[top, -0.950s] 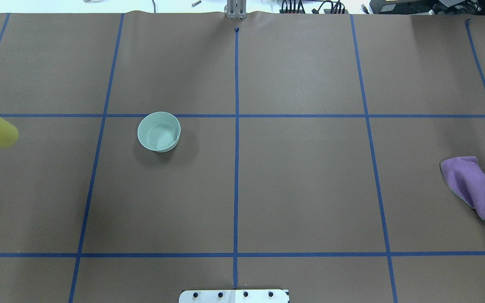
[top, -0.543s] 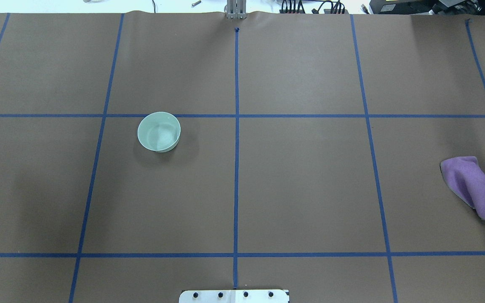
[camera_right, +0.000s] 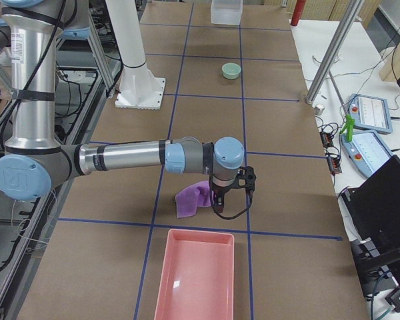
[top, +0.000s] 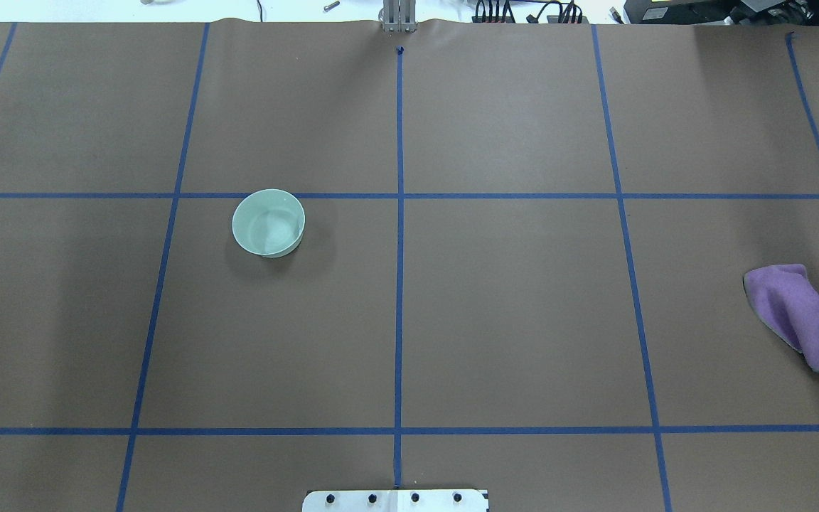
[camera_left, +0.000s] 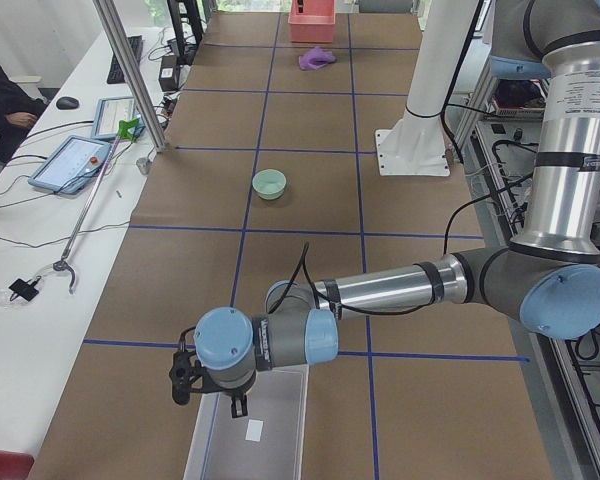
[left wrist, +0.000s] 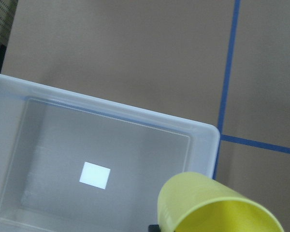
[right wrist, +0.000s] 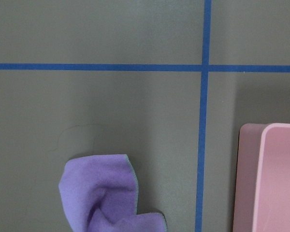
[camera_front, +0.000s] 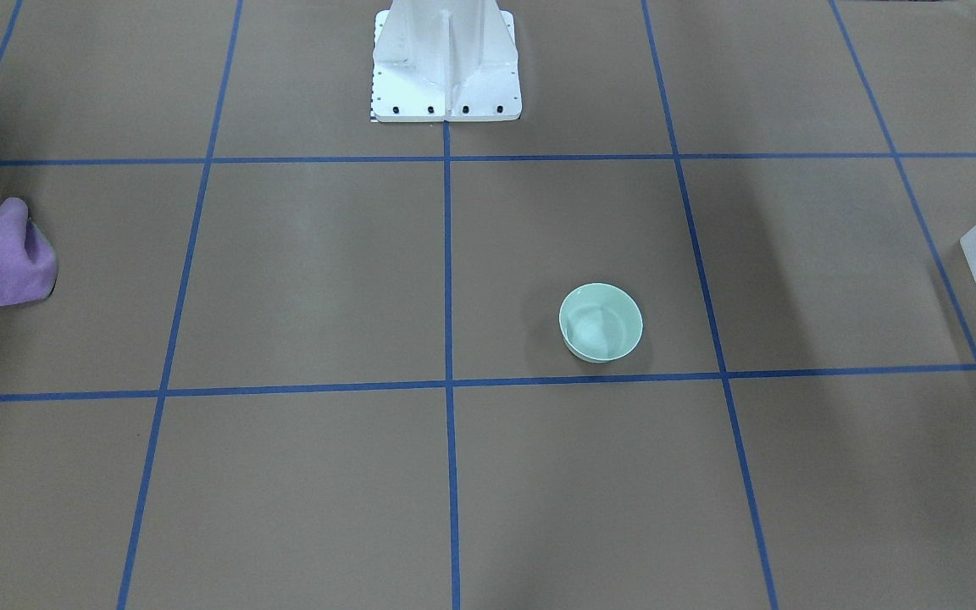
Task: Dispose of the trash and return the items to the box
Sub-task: 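Lift the yellow cup with the left gripper and carry it into the clear bin, then open the left gripper to release the yellow cup in the clear bin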
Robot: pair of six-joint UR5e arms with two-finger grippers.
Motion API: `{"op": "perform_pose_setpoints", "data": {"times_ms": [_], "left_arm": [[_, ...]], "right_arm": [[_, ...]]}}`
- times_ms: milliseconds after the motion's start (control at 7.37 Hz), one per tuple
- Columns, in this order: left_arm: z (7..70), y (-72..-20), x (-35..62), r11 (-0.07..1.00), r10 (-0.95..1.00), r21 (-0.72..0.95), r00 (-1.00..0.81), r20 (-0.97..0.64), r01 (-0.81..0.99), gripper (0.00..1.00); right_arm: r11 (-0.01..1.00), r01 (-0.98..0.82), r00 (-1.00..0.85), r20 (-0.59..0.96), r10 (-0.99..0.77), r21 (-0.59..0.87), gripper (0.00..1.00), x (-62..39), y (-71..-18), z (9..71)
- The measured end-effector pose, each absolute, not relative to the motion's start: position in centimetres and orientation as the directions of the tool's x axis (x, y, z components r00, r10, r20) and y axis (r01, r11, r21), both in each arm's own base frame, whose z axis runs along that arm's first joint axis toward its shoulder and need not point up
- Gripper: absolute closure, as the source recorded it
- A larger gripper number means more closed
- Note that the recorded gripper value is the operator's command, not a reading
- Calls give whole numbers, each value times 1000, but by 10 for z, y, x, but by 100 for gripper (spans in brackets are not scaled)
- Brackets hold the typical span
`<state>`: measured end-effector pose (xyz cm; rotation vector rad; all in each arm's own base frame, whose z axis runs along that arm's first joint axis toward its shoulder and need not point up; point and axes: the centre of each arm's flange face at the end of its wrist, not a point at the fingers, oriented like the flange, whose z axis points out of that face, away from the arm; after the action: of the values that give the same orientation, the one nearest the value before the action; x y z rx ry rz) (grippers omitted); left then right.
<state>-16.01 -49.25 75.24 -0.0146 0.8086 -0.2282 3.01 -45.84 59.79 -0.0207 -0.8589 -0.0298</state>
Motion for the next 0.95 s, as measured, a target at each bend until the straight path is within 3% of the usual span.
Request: {"op": "perform_pose_setpoints", "data": {"times_ms": [407, 950], "left_arm": [[851, -481, -162, 975, -210, -107, 667, -715, 193, 100], [894, -463, -159, 971, -234, -141, 665, -710, 192, 100]], "right_arm": [[999, 35, 652, 757, -27, 5, 0, 30, -459, 593], [999, 35, 652, 758, -35, 15, 0, 29, -464, 588]]}}
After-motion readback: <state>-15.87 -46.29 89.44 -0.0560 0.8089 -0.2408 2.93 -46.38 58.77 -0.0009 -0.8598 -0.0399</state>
